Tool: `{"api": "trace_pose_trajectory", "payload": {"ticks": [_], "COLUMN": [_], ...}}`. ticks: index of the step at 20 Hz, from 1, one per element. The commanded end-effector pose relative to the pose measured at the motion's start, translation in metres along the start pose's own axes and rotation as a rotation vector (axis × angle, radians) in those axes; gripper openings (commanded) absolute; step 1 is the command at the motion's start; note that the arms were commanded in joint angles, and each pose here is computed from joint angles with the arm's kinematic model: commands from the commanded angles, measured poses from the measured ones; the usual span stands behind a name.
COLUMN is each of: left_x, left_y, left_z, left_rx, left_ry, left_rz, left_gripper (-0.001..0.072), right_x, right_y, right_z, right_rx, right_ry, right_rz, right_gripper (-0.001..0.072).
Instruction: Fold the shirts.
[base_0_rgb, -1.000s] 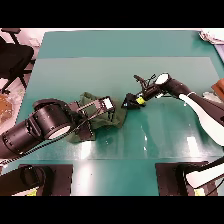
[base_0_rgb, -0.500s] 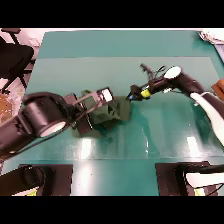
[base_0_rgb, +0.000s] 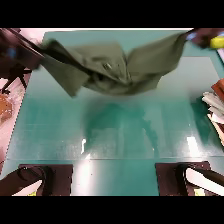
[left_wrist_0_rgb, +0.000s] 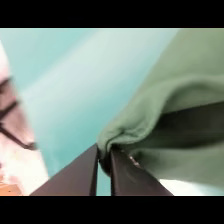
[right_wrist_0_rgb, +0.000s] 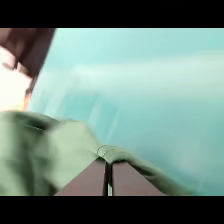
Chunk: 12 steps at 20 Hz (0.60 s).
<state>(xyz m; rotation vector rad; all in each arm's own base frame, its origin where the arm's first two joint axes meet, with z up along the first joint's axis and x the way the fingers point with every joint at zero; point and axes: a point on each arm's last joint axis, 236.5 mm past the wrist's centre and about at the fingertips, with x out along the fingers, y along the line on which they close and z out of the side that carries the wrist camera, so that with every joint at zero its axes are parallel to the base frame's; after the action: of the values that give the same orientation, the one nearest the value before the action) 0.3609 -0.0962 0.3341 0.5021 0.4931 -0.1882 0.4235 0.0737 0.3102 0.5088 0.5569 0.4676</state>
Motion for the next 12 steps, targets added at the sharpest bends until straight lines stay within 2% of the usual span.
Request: {"api": "trace_pose_trajectory", "payload": {"ticks": [1, 6, 12], "left_x": [-0.029, -0.055, -0.084], "left_y": [0.06, 0.075, 0.091], "left_z": [0.029, 0.04, 0.048], "left_rx": [-0.068, -0.079, -0.065], "left_ry": [-0.128, -0.167, -0.231], "left_rz": [0.129, 0.156, 0.203], "left_gripper": [0.003, 0.003, 0.003], "right_x": [-0.079, -0.142, -0.16], "right_y": [0.016, 0.038, 0.053], "right_z": [0.05, 0.07, 0.067], "right_rx": [-0.089, -0.187, -0.232], "right_ry": [-0.174, -0.278, -0.311], "right_rz": [-0.078, -0.162, -0.186], "right_gripper": [0.0024, 0.0024, 0.0024]}}
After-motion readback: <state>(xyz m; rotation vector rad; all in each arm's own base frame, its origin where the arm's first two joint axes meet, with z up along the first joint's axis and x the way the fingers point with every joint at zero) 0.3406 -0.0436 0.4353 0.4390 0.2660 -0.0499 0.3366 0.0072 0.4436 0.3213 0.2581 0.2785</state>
